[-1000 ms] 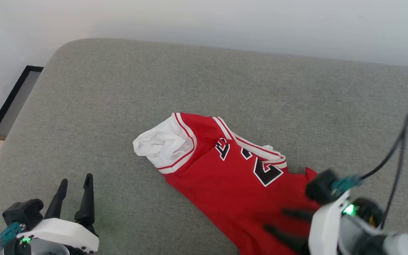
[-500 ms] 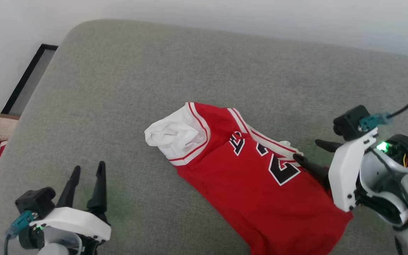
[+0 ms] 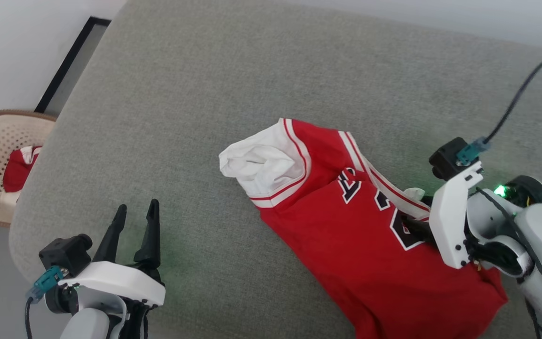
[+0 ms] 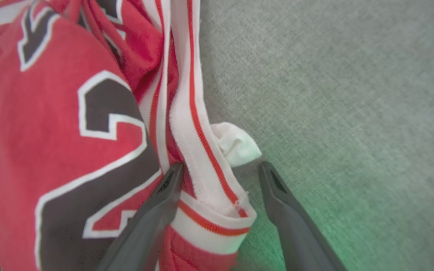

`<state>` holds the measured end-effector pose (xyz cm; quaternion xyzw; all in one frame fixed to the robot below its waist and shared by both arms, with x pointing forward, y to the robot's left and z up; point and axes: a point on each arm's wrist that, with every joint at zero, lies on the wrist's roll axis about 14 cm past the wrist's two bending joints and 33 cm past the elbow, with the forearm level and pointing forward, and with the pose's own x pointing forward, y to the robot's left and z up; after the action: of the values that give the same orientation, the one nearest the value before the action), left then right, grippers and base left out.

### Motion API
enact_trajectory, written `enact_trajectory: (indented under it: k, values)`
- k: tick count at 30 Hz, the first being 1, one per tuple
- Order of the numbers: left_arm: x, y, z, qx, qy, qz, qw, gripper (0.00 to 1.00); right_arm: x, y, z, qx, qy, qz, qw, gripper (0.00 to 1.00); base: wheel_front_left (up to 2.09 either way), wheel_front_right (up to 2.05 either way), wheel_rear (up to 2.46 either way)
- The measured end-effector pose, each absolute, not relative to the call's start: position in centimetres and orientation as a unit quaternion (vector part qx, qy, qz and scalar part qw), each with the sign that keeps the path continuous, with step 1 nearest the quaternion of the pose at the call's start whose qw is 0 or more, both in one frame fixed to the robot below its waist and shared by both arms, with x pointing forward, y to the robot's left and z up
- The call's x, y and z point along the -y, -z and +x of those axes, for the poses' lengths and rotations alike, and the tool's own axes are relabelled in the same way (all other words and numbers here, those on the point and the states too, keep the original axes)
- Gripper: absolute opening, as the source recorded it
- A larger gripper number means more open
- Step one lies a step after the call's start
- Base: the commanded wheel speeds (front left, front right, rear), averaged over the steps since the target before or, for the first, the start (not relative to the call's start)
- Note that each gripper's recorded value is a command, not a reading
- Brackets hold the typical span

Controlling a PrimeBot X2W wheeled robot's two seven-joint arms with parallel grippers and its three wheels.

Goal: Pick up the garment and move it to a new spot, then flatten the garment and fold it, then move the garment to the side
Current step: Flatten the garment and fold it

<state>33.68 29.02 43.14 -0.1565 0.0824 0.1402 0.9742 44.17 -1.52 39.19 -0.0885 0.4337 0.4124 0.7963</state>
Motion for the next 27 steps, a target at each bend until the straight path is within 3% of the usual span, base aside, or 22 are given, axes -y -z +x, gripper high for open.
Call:
enact_trajectory:
  k: [1, 2, 3, 9, 20, 27]
  values:
    - [-29.1, -43.1, 33.7, -0.083, -0.143, -0.156, 0.974, 1.0, 1.3, -38.8, 44.2, -0.438, -0.416, -0.093, 0.792, 0.81, 0.0, 0.0, 0.0]
    - [-29.2, -43.0, 33.6, -0.083, -0.144, -0.156, 0.973, 1.0, 1.2, -38.6, 44.4, -0.44, -0.418, -0.099, 0.789, 0.36, 0.0, 0.0, 0.0]
    - [-29.2, -42.9, 33.5, -0.085, -0.147, -0.157, 0.973, 1.0, 1.1, -38.4, 44.6, -0.441, -0.419, -0.101, 0.787, 0.0, 0.0, 0.0, 0.0]
    - [-29.6, -42.7, 33.5, -0.084, -0.154, -0.158, 0.972, 1.0, 0.6, -38.9, 46.4, -0.422, -0.418, -0.093, 0.799, 0.0, 0.0, 0.0, 0.0]
    - [-29.4, -42.5, 33.0, -0.084, -0.154, -0.158, 0.972, 1.0, 2.2, -44.2, 53.7, -0.341, -0.37, -0.104, 0.858, 0.0, 0.0, 0.0, 0.0]
    - [-29.2, -42.3, 33.0, -0.088, -0.155, -0.159, 0.971, 1.0, 2.4, -44.4, 57.7, -0.307, -0.335, -0.12, 0.882, 0.0, 0.0, 0.0, 0.0]
